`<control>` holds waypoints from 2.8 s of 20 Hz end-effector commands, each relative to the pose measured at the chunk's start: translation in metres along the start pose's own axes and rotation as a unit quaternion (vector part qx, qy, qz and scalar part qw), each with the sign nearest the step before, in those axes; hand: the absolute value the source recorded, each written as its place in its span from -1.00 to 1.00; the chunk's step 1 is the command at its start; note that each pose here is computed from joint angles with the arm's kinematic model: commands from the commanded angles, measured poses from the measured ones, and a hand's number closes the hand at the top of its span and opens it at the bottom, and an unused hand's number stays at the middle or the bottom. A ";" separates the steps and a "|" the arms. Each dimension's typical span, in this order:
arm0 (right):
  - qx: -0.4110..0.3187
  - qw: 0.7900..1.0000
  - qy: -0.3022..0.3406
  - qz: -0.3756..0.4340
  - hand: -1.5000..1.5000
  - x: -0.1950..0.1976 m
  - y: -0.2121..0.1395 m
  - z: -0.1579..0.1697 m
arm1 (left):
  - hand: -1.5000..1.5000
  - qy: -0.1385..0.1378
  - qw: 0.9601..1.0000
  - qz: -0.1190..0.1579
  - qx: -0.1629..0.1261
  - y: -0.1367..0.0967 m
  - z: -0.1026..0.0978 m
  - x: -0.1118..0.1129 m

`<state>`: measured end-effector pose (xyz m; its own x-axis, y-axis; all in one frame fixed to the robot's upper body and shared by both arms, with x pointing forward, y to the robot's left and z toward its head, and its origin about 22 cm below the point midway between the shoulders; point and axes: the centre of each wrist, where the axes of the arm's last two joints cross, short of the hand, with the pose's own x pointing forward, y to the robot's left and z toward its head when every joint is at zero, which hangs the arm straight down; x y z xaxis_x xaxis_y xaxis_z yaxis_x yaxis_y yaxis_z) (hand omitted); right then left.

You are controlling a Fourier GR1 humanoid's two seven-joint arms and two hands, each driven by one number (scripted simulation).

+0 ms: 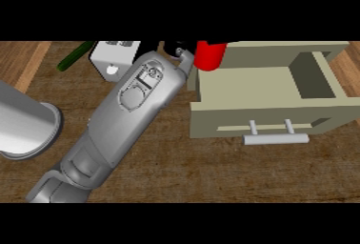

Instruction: Pick up the can, place it into the drawer and close the drawer

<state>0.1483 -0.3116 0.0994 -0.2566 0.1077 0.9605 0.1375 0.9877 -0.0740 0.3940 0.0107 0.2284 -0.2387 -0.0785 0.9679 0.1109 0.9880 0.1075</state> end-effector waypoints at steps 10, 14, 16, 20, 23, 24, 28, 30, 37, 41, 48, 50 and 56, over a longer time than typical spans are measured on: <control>0.012 1.000 -0.006 -0.001 -1.00 -0.001 0.010 -0.005 | 1.00 0.013 0.999 -0.039 0.002 -0.024 -0.029 0.005; 0.002 1.000 -0.007 -0.005 -1.00 0.002 0.011 -0.013 | 1.00 0.012 0.998 -0.053 0.011 -0.032 -0.031 0.012; 0.005 1.000 -0.012 0.011 -1.00 -0.004 0.011 -0.020 | 1.00 0.031 0.998 -0.048 -0.004 -0.023 -0.031 -0.013; 0.008 1.000 -0.007 -0.001 -1.00 -0.002 0.005 -0.015 | 1.00 0.023 0.998 -0.061 -0.004 -0.022 -0.037 -0.011; 0.010 1.000 -0.018 0.001 -1.00 0.009 0.012 -0.029 | 1.00 0.013 0.997 -0.079 0.014 -0.027 -0.028 -0.028; 0.021 1.000 -0.007 -0.005 -1.00 -0.009 0.026 -0.023 | 1.00 0.028 0.996 -0.077 0.017 -0.026 -0.034 -0.016; 0.033 0.999 -0.011 -0.002 -1.00 0.002 0.020 -0.027 | 1.00 0.012 0.994 -0.099 0.036 -0.025 -0.027 -0.040; 0.030 0.999 -0.014 -0.007 -1.00 0.007 0.013 -0.036 | 1.00 0.011 0.994 -0.105 0.022 -0.025 -0.026 -0.042; 0.031 0.999 -0.020 -0.002 -1.00 0.005 0.018 -0.030 | 1.00 0.003 0.990 -0.136 0.045 -0.025 -0.030 -0.043; 0.032 0.999 -0.025 0.001 -1.00 0.000 0.029 -0.039 | -1.00 0.022 0.990 -0.133 0.047 -0.024 -0.026 -0.051; 0.035 0.999 -0.025 0.000 -1.00 0.004 0.026 -0.040 | -1.00 0.021 0.986 -0.145 0.077 -0.017 -0.021 -0.073; 0.043 0.999 -0.029 0.012 -1.00 0.010 0.030 -0.036 | -1.00 0.015 0.986 -0.140 0.094 -0.017 -0.025 -0.067; 0.048 0.997 -0.058 0.028 -1.00 0.025 0.030 -0.037 | -1.00 0.019 0.987 -0.119 0.106 -0.018 -0.020 -0.073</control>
<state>0.1834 -0.2857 0.1195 -0.3293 0.1307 0.9352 0.0632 0.9912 -0.1162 0.4292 -0.0041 0.1612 -0.1996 -0.3311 0.9222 -0.1301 0.9418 0.3100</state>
